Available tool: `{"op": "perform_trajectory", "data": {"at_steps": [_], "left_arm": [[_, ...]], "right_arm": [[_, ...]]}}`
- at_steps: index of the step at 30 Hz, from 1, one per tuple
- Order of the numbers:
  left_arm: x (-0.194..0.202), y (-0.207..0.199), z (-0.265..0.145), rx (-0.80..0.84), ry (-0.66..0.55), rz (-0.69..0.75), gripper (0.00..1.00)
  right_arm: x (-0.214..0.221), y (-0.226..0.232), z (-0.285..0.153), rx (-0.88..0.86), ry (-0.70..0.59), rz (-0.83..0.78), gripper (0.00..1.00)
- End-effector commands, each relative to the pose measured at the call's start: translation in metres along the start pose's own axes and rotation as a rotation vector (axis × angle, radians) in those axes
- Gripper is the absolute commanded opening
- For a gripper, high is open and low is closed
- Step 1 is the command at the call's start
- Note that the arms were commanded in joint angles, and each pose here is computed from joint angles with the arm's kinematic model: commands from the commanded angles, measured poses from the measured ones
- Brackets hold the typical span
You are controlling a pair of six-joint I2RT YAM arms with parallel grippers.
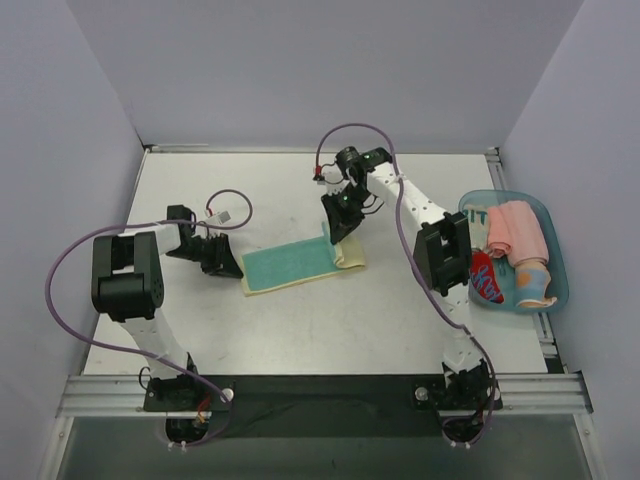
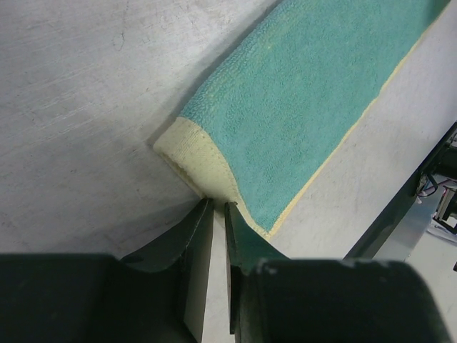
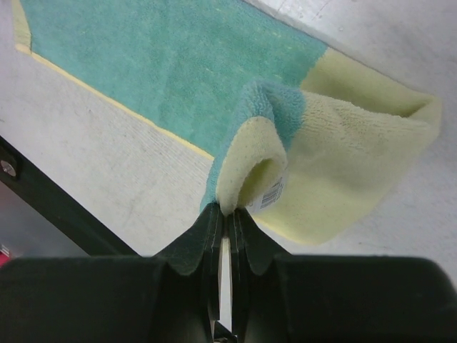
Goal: Roll the towels
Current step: Fold the towel
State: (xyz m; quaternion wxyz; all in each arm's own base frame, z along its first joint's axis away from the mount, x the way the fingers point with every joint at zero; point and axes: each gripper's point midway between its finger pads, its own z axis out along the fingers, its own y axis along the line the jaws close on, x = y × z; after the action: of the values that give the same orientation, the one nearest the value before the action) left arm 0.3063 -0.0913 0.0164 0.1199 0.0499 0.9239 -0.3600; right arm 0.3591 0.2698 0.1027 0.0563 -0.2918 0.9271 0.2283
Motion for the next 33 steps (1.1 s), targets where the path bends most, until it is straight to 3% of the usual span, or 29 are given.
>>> {"op": "perform_trajectory", "data": {"at_steps": [1, 27, 33], "left_arm": [[0.002, 0.008, 0.006, -0.011, 0.0, 0.019, 0.24], [0.001, 0.008, 0.005, -0.012, 0.002, 0.031, 0.25], [0.002, 0.007, 0.001, -0.016, 0.003, 0.046, 0.3]], "right_arm": [[0.002, 0.013, 0.013, -0.032, 0.042, 0.016, 0.0], [-0.006, 0.019, 0.064, -0.05, 0.081, 0.031, 0.0], [0.001, 0.023, 0.075, -0.068, 0.112, 0.033, 0.0]]}}
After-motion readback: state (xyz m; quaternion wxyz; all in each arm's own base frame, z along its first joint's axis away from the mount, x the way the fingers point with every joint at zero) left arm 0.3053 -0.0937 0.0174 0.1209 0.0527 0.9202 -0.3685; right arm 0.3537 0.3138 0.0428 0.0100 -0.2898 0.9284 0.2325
